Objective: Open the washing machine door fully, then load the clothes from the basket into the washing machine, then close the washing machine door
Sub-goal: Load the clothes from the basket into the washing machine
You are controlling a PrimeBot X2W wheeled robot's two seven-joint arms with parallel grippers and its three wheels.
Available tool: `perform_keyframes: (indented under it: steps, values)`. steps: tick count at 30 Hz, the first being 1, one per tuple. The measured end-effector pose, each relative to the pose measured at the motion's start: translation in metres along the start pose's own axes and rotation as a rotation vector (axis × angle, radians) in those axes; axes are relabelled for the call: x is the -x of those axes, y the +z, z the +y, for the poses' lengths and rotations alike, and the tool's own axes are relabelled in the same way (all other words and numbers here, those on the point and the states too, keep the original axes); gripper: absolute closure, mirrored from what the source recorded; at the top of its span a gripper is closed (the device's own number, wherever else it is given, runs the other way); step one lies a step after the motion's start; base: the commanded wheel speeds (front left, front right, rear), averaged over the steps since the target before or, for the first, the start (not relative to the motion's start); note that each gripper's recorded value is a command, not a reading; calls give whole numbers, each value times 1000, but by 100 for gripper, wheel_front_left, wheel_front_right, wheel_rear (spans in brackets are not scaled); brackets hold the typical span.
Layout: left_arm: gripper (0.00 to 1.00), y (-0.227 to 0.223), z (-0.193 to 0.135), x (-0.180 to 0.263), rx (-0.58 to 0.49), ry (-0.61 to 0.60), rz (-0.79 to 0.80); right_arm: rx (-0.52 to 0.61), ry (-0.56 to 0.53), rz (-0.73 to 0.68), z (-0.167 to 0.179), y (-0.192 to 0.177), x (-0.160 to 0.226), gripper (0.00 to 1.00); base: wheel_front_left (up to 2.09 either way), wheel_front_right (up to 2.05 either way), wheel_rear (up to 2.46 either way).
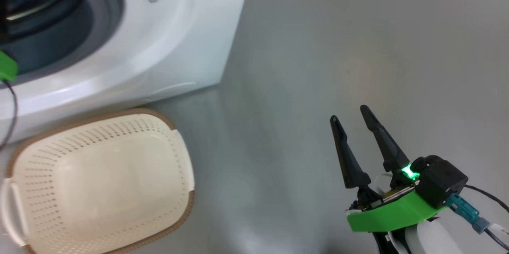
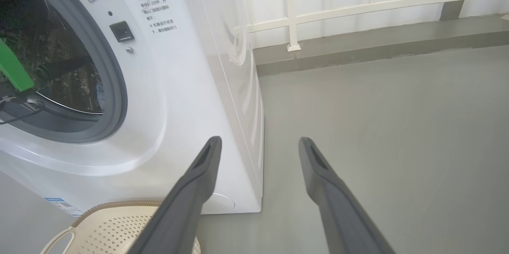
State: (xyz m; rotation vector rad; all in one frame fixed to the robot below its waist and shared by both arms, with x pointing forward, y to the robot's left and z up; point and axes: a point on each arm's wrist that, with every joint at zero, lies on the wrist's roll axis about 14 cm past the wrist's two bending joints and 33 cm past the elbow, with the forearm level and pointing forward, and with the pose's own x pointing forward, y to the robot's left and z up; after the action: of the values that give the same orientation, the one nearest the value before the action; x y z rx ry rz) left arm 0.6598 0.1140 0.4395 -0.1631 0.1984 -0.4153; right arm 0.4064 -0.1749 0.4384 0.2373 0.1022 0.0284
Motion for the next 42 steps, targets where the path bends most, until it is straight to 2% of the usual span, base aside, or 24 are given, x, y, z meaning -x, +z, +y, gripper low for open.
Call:
perform_keyframes:
  steps: [7,18,24,31,36,42]
  values:
    - [0,10,-4,31,2,13,-27,3,24,-29,6,10,-3,0,0,0,0]
    - [0,38,-11,106,26,65,-114,-7,66,-86,21,31,3,0,0,0,0]
    - [0,29,-17,144,33,83,-113,-6,77,-125,25,45,6,0,0,0,0]
    - [0,29,-9,193,36,156,-149,-2,103,-158,34,57,12,0,0,0,0]
    - [0,18,0,228,62,223,-153,1,125,-170,42,61,15,0,0,0,0]
    - [0,12,-6,256,93,248,-175,24,147,-180,49,65,19,0,0,0,0]
